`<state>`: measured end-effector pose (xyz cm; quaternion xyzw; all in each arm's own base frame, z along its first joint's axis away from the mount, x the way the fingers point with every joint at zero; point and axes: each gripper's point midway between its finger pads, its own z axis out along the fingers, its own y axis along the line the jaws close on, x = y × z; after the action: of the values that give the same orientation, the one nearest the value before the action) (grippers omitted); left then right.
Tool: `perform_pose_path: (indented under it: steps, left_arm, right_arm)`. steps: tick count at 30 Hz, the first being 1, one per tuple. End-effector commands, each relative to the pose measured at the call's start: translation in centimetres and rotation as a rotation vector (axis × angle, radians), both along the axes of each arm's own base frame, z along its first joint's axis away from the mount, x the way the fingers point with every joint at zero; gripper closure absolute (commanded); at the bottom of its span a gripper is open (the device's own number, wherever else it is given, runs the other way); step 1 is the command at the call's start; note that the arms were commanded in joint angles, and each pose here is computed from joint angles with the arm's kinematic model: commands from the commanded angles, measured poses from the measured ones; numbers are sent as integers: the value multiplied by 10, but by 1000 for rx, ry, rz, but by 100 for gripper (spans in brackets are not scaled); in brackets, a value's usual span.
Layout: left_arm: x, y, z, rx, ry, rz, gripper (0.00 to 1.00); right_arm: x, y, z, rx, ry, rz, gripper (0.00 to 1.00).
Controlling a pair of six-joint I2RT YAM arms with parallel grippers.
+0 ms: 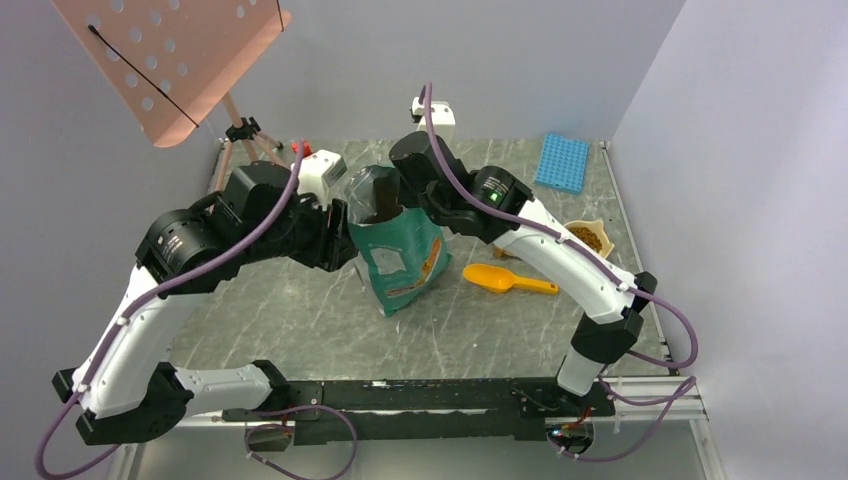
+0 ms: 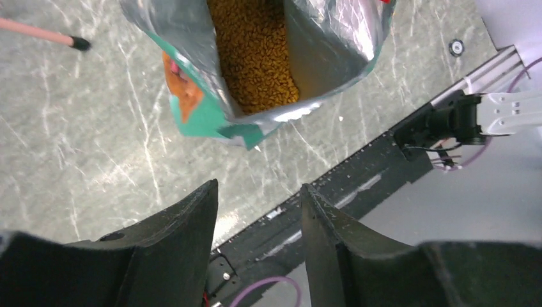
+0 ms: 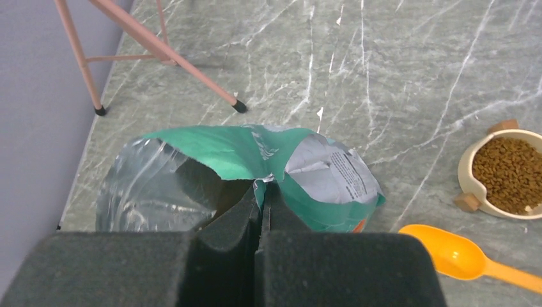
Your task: Serve the pet food
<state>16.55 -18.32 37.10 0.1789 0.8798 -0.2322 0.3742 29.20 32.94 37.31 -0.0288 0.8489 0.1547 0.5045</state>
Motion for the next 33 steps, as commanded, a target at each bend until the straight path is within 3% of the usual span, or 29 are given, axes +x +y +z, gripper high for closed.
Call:
perform_pose_path:
  steps: [1,5,19,23,25,28,31,33]
  left_arm:
    - [16,5,16,38,-237,-80,45]
    - [27,-4,30,17,-357,-127,35]
    - [47,-54,19,-53,-267,-174,44]
    - [55,-59,15,-50,-255,-143,61]
    - [56,-62,13,-48,-254,-148,84]
    - [52,-60,6,-39,-243,-155,100]
    - [44,-53,0,-50,-242,-149,100]
    - [39,-52,1,-81,-256,-157,100]
  right_arm:
    - [7,5,96,318,-203,15,100]
    - [6,2,98,317,-205,23,100]
    - [11,0,101,347,-187,4,100]
    - [9,0,97,346,-171,4,100]
    - [8,-1,96,337,-166,13,98]
    - [9,-7,99,292,-180,105,72]
    - [20,-28,97,244,-208,300,35]
    - [25,-43,91,271,-189,473,23]
